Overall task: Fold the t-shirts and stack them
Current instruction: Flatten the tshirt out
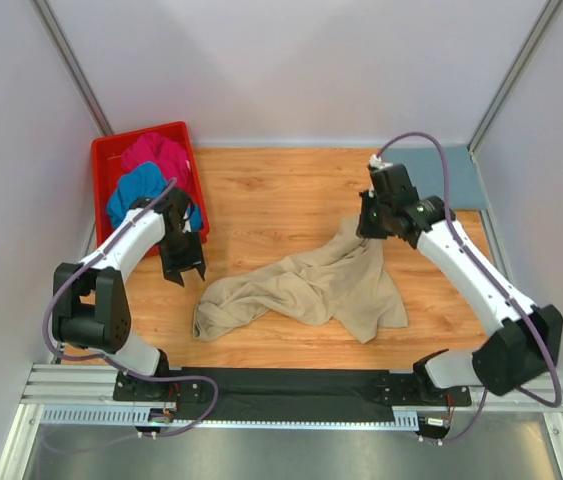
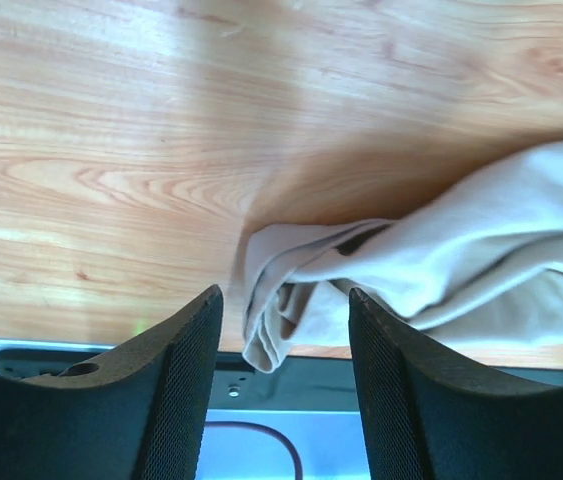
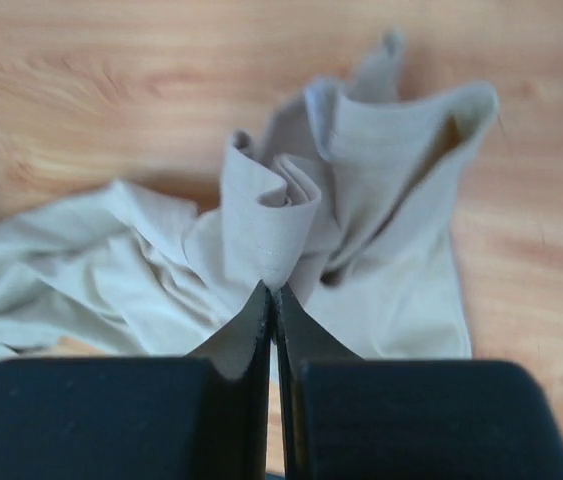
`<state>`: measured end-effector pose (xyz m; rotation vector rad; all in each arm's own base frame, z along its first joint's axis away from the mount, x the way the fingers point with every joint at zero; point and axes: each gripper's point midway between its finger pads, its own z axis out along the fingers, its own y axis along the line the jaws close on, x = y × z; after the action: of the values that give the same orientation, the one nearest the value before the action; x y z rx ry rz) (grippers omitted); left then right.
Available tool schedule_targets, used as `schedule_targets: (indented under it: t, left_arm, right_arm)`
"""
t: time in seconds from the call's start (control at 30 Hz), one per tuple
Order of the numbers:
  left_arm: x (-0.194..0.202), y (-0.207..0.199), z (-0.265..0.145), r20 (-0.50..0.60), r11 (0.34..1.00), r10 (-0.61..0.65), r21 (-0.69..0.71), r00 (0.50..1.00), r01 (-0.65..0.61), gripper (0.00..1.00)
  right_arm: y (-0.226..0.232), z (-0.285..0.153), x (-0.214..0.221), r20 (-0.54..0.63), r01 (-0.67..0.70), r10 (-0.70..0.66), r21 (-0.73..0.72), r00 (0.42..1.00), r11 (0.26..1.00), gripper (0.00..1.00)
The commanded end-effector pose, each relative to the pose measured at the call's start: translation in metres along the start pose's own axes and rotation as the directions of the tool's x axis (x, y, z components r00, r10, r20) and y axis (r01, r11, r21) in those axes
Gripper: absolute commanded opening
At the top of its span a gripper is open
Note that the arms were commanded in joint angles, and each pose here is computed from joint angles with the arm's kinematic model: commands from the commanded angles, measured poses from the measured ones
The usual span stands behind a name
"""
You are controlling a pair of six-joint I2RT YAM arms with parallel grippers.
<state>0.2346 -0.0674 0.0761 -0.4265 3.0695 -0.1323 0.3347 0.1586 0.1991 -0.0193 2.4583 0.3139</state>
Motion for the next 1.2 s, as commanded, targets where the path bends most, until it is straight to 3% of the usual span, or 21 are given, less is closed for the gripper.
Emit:
schedule_targets:
  t: [0.0, 0.03, 0.17, 0.27, 0.33, 0.37, 0.47, 0.53, 0.73, 0.8, 0.83, 0.93, 1.17]
  left_arm:
    - [-0.003, -0.013, -0.024, 0.052, 0.996, 0.023, 0.085, 0.998, -0.028, 0.61]
    - [-0.002, -0.016, -0.027, 0.057, 0.994, 0.026, 0.109, 0.998, -0.032, 0.61]
    - [0.01, -0.024, -0.022, 0.024, 0.985, 0.017, 0.172, 1.0, -0.02, 0.62]
    - [0.022, -0.029, -0.011, -0.026, 0.978, -0.005, 0.211, 1.0, 0.01, 0.62]
    - [0.029, -0.033, -0.004, -0.057, 0.971, -0.009, 0.239, 0.998, 0.023, 0.62]
    - [0.03, -0.036, -0.003, -0.063, 0.966, -0.013, 0.257, 0.998, 0.029, 0.62]
    - [0.034, -0.052, -0.003, -0.086, 0.934, -0.023, 0.353, 0.996, 0.052, 0.61]
    - [0.035, -0.053, -0.005, -0.077, 0.929, -0.035, 0.366, 0.996, 0.061, 0.61]
    - [0.028, -0.052, -0.014, -0.031, 0.934, -0.031, 0.354, 0.999, 0.04, 0.62]
    - [0.028, -0.051, -0.014, -0.034, 0.937, -0.024, 0.347, 0.999, 0.034, 0.62]
    - [0.028, -0.05, -0.013, -0.036, 0.939, -0.018, 0.343, 0.999, 0.029, 0.62]
    - [0.033, -0.047, -0.011, -0.047, 0.942, -0.003, 0.336, 0.999, 0.019, 0.62]
    - [0.036, -0.046, -0.008, -0.046, 0.94, 0.002, 0.342, 0.999, 0.014, 0.62]
  right_arm:
    - [-0.035, 0.0, 0.071, -0.133, -0.078, 0.094, 0.123, 0.987, 0.989, 0.0]
    - [-0.036, -0.011, 0.078, -0.107, -0.128, 0.141, 0.12, 0.984, 0.985, 0.0]
    - [-0.064, -0.016, 0.16, -0.211, -0.251, 0.303, 0.24, 0.929, 0.938, 0.0]
    - [-0.068, -0.025, 0.182, -0.232, -0.316, 0.382, 0.277, 0.894, 0.908, 0.01]
    - [-0.07, -0.028, 0.181, -0.22, -0.329, 0.398, 0.292, 0.891, 0.898, 0.12]
    - [-0.072, -0.032, 0.181, -0.217, -0.344, 0.421, 0.319, 0.881, 0.883, 0.25]
    - [-0.068, -0.04, 0.152, -0.176, -0.386, 0.465, 0.351, 0.868, 0.853, 0.44]
    - [-0.061, -0.04, 0.134, -0.167, -0.44, 0.534, 0.394, 0.829, 0.807, 0.5]
    - [-0.065, -0.032, 0.147, -0.189, -0.542, 0.7, 0.506, 0.689, 0.671, 0.56]
    - [-0.063, -0.017, 0.14, -0.198, -0.561, 0.683, 0.436, 0.703, 0.703, 0.55]
    - [-0.071, -0.012, 0.137, -0.221, -0.513, 0.623, 0.4, 0.75, 0.759, 0.54]
    - [-0.078, 0.001, 0.142, -0.298, -0.399, 0.498, 0.337, 0.814, 0.853, 0.54]
    - [-0.053, 0.026, 0.157, -0.37, -0.382, 0.37, 0.043, 0.852, 0.923, 0.54]
